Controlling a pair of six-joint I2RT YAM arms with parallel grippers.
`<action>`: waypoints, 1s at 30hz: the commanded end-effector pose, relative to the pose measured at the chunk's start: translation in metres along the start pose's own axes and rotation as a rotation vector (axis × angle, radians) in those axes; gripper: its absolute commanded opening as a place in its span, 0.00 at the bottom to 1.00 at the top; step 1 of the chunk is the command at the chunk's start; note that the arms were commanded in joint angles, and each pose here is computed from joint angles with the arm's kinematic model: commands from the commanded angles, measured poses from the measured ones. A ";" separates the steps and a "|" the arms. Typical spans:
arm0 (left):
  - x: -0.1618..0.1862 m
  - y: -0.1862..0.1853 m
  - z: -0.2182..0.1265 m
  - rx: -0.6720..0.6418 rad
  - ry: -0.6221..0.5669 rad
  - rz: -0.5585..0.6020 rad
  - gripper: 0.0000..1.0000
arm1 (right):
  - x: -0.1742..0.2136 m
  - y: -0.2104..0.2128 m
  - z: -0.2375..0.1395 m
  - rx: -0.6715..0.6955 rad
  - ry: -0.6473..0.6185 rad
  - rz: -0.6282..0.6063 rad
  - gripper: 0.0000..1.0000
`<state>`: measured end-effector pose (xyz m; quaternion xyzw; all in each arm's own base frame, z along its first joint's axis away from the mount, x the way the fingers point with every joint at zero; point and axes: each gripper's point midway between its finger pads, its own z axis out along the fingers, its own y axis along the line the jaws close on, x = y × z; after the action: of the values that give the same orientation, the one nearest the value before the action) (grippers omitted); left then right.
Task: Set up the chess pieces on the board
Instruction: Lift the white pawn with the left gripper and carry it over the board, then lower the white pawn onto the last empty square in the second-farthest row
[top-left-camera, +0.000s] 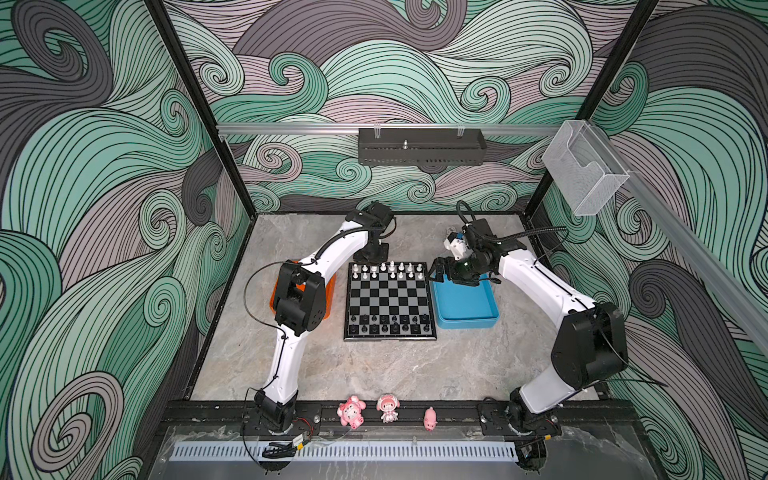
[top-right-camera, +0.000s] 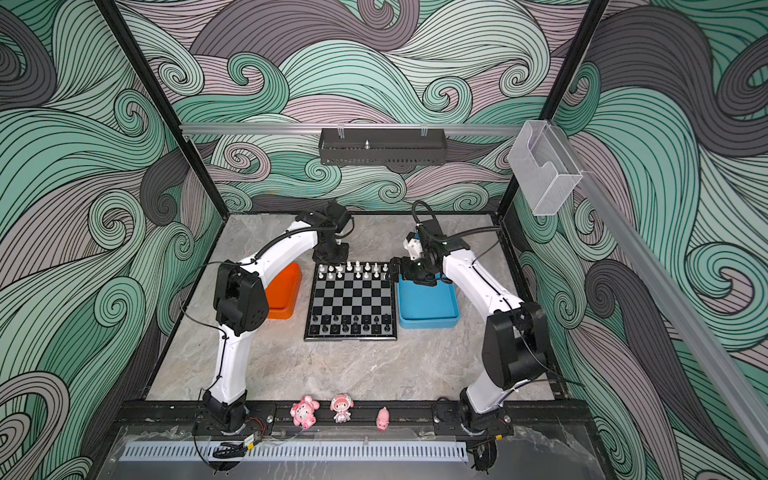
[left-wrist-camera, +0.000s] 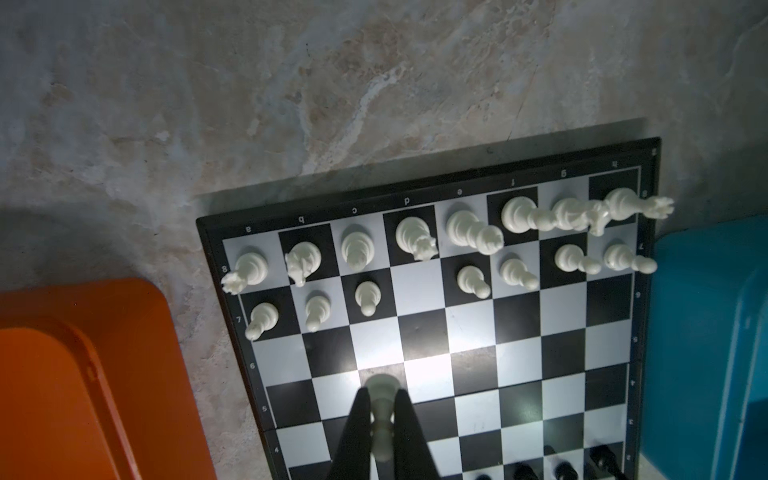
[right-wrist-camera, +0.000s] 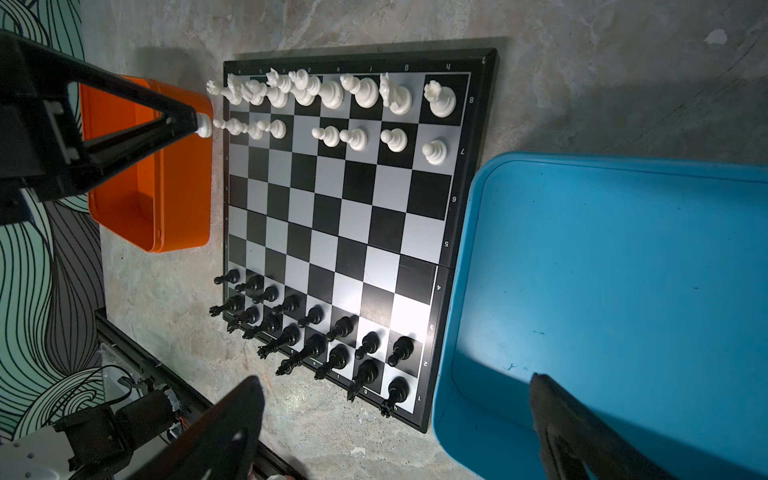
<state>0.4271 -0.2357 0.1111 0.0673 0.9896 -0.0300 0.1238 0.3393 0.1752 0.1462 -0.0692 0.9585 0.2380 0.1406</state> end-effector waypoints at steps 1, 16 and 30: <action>-0.004 -0.009 0.004 0.009 0.003 -0.005 0.10 | 0.003 -0.003 -0.007 0.007 -0.007 -0.009 0.99; -0.005 -0.022 0.030 0.026 0.034 0.004 0.10 | 0.003 -0.009 -0.001 -0.002 0.013 0.007 0.99; -0.005 -0.025 0.044 0.023 0.044 -0.002 0.10 | 0.003 -0.013 0.000 -0.002 0.015 0.018 0.99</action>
<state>0.4370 -0.2562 0.0733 0.0711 0.9917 -0.0351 0.1011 0.3435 0.1651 0.1452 -0.0576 0.9589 0.2386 0.1423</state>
